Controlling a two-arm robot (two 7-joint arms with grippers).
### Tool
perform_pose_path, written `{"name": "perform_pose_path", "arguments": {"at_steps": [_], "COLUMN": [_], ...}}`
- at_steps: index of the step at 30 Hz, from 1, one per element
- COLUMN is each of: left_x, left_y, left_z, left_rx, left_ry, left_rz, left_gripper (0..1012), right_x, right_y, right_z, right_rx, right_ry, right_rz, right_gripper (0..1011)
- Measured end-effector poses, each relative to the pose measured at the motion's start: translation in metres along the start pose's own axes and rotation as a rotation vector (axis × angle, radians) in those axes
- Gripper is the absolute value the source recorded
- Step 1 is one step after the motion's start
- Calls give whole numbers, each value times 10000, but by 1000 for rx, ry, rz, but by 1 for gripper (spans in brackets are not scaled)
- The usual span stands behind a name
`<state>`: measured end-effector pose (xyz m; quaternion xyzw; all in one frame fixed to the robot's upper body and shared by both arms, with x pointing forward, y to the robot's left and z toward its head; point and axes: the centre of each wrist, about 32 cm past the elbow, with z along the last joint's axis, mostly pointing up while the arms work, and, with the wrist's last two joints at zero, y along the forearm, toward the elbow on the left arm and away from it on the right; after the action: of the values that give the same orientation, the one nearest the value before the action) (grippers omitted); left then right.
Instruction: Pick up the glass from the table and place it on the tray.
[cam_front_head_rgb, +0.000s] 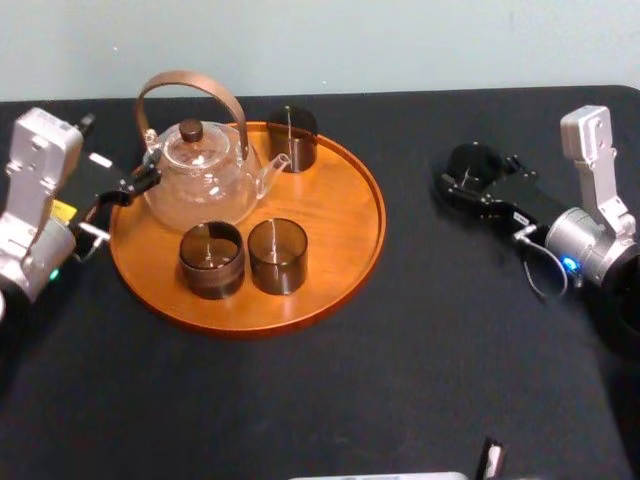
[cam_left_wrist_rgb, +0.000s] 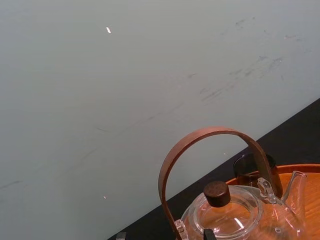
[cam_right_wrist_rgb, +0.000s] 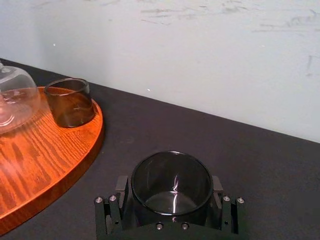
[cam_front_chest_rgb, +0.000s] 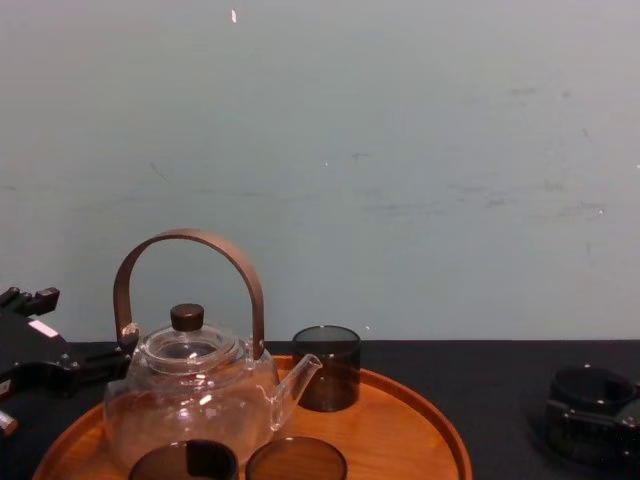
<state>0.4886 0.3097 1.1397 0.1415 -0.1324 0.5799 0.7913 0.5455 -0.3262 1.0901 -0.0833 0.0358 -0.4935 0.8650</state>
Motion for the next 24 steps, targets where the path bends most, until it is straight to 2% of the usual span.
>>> {"name": "perform_pose_path", "arguments": {"at_steps": [9, 16, 24], "left_x": [0, 0, 0], "left_y": [0, 0, 0], "left_z": [0, 0, 0], "left_rx": [0, 0, 0], "left_ry": [0, 0, 0], "left_rz": [0, 0, 0], "left_gripper": [1001, 1001, 1001], "right_x": [3, 7, 8], "right_y": [0, -3, -5], "right_z": [2, 3, 3], "right_rx": [1, 0, -1], "right_ry": [-1, -1, 0], "right_rz": [-1, -3, -4], "right_gripper": [1002, 903, 903]}}
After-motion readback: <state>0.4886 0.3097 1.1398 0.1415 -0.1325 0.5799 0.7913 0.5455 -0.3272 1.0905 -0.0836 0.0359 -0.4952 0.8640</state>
